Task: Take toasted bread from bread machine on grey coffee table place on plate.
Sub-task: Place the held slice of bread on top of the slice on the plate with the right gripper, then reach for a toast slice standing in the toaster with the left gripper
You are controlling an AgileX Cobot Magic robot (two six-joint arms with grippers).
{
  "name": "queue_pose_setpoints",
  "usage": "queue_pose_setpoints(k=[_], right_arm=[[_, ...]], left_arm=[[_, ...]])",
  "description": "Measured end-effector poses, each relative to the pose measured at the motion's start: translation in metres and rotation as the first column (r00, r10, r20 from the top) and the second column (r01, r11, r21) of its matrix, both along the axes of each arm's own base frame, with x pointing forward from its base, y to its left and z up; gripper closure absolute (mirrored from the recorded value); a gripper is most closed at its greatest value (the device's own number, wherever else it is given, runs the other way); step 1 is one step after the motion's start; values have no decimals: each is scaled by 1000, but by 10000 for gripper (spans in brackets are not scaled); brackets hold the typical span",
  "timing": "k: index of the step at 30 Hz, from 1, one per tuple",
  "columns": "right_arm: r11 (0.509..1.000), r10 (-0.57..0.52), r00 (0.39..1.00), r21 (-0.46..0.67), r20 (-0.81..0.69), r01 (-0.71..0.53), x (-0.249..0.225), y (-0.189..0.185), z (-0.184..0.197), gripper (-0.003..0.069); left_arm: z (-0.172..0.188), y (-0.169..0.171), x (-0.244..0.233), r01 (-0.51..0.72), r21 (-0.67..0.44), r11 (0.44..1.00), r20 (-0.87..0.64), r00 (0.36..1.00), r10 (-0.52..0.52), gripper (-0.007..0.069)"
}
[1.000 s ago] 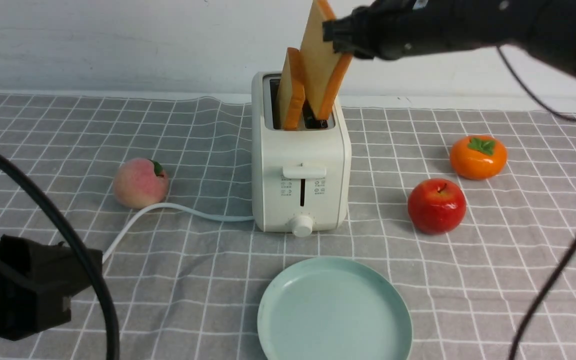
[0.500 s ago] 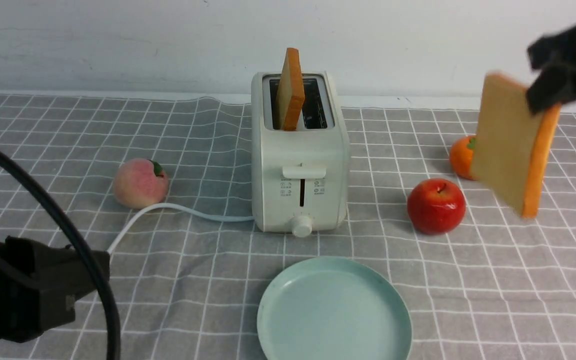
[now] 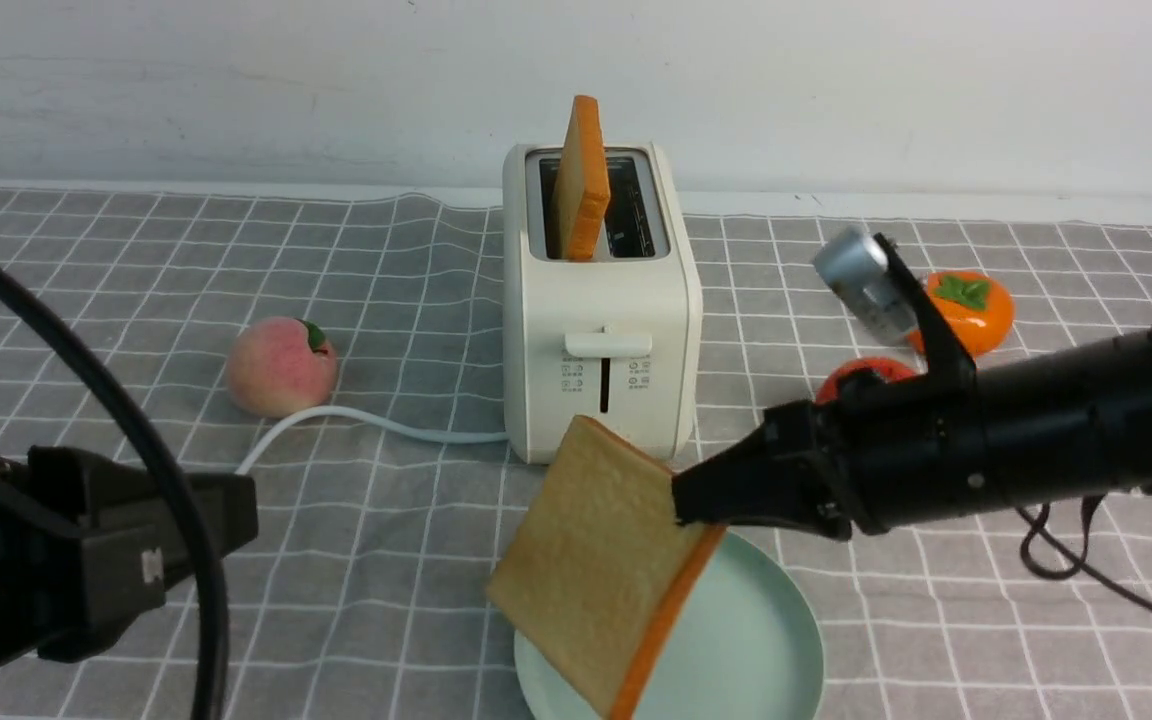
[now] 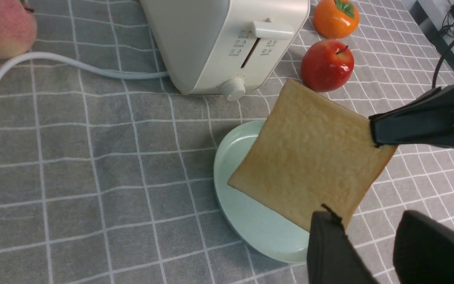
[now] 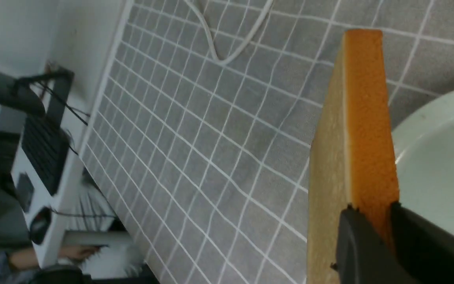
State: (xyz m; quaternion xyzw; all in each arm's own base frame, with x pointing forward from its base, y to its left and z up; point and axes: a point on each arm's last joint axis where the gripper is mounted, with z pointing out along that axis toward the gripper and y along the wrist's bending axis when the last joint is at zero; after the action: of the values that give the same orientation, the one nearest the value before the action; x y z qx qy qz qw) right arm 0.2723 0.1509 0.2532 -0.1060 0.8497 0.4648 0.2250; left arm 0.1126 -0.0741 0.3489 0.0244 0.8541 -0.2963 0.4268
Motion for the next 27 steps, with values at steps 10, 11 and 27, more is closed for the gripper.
queue_pose_setpoints(k=[10, 11, 27], right_arm=[[992, -96, 994, -87, -50, 91, 5, -6, -44, 531], [992, -97, 994, -89, -48, 93, 6, -6, -44, 522], [969, 9, 923, -232, 385, 87, -23, -56, 86, 237]], left_arm=[[0, 0, 0, 2, 2, 1000, -6, 1000, -2, 384], [0, 0, 0, 2, 2, 1000, -6, 1000, -2, 384], [23, -7, 25, -46, -138, 989, 277, 957, 83, 381]])
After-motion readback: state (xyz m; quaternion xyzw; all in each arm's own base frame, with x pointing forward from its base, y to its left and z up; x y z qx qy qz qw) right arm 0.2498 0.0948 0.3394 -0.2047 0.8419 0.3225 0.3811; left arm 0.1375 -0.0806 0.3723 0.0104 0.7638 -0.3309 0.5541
